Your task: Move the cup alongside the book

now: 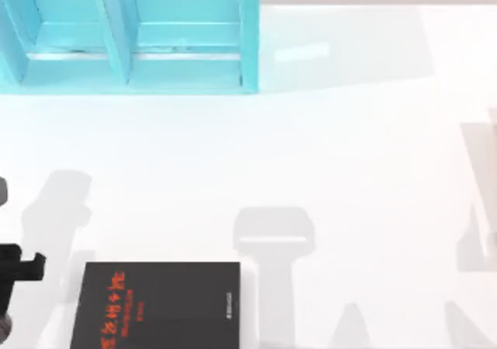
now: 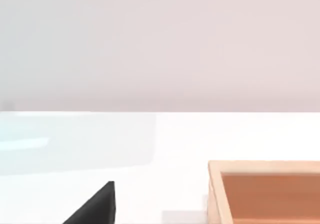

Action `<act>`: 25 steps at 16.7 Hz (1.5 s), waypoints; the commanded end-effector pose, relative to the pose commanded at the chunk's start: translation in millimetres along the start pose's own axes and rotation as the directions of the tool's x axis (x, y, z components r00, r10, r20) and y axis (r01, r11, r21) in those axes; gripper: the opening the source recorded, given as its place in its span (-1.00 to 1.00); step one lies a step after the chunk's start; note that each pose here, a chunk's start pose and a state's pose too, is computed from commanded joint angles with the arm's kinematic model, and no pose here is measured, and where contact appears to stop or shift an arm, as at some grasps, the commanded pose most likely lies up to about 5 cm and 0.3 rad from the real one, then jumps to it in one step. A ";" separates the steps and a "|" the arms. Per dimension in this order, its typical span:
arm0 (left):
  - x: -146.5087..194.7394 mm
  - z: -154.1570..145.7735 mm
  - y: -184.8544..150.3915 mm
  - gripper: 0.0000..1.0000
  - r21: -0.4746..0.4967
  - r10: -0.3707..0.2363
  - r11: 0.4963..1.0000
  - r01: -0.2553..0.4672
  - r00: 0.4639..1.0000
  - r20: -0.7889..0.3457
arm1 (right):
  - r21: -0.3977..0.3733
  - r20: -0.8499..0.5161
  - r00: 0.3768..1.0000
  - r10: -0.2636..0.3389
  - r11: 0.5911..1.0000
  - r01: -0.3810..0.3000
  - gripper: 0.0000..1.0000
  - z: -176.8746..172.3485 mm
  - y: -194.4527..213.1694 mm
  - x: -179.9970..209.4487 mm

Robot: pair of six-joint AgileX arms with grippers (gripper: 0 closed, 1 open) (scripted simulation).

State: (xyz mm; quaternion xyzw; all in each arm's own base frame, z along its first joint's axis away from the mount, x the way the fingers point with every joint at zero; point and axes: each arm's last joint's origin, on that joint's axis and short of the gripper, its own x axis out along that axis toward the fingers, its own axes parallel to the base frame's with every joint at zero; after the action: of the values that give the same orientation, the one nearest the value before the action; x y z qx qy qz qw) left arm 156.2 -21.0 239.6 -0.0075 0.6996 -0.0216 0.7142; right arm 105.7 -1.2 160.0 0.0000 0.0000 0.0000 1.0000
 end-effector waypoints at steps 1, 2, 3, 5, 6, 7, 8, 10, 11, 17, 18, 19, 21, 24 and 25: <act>0.0 0.0 0.0 -1.00 0.000 0.000 1.000 0.000 1.000 0.000 | 0.000 0.000 1.000 0.000 1.000 0.000 1.00 0.0 0.0 0.0; 0.0 0.0 0.0 -1.00 0.000 0.000 1.000 0.000 1.000 0.000 | 0.000 0.000 1.000 0.000 1.000 0.000 1.00 0.0 0.0 0.0; 0.0 0.0 0.0 -1.00 0.000 0.000 1.000 0.000 1.000 0.000 | 0.000 0.000 1.000 0.000 1.000 0.000 1.00 0.0 0.0 0.0; 0.6 1.1 0.5 -1.00 -0.001 -0.001 1.000 0.001 1.000 -0.001 | 0.000 0.000 1.000 0.000 1.000 0.000 1.00 0.0 0.0 0.0; 4.4 1.3 0.5 -1.00 -0.001 0.000 1.000 0.000 1.000 -0.004 | 0.000 0.000 1.000 0.000 1.000 0.000 1.00 0.0 0.0 0.0; 10.9 1.2 0.6 -1.00 -0.001 0.002 1.000 -0.002 1.000 -0.008 | 0.000 0.000 1.000 0.000 1.000 0.000 1.00 0.0 0.0 0.0; 19.1 1.4 0.6 -1.00 -0.001 0.001 1.000 -0.001 1.000 -0.008 | 0.000 0.000 1.000 0.000 1.000 0.000 1.00 0.0 0.0 0.0; 36.6 2.5 0.6 -1.00 0.000 -0.003 1.000 0.003 1.000 0.010 | 0.000 0.000 1.000 0.000 1.000 0.000 1.00 0.0 0.0 0.0; 45.4 2.0 0.8 -1.00 0.000 -0.003 1.000 0.003 1.000 0.017 | 0.000 0.000 1.000 0.000 1.000 0.000 1.00 0.0 0.0 0.0; 65.0 -0.7 1.1 -1.00 0.000 0.000 1.000 0.000 1.000 0.000 | 0.000 0.000 1.000 0.000 1.000 0.000 1.00 0.0 0.0 0.0; 65.0 -0.7 1.1 -1.00 0.000 0.000 1.000 0.000 1.000 0.000 | 0.000 0.000 1.000 0.000 1.000 0.000 1.00 0.0 0.0 0.0; 65.0 -0.7 1.1 -0.85 0.000 0.000 1.000 0.000 1.000 0.000 | 0.000 0.000 1.000 0.000 1.000 0.000 1.00 0.0 0.0 0.0; 65.0 -0.7 1.1 -0.55 0.000 0.000 1.000 0.000 1.000 0.000 | 0.000 0.000 1.000 0.000 1.000 0.000 1.00 0.0 0.0 0.0; 65.0 -0.7 1.1 -0.10 0.000 0.000 1.000 0.000 1.000 0.000 | 0.000 0.000 1.000 0.000 1.000 0.000 1.00 0.0 0.0 0.0; 65.0 -0.7 1.1 0.06 0.000 0.000 1.000 0.000 1.000 0.000 | 0.000 0.000 1.000 0.000 1.000 0.000 1.00 0.0 0.0 0.0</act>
State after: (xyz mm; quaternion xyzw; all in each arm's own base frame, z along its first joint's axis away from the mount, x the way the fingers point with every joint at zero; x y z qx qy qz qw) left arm 156.8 -22.6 174.6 -0.0075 0.6996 -0.0216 0.7142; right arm 105.7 -1.2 160.0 0.0000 0.0000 0.0000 1.0000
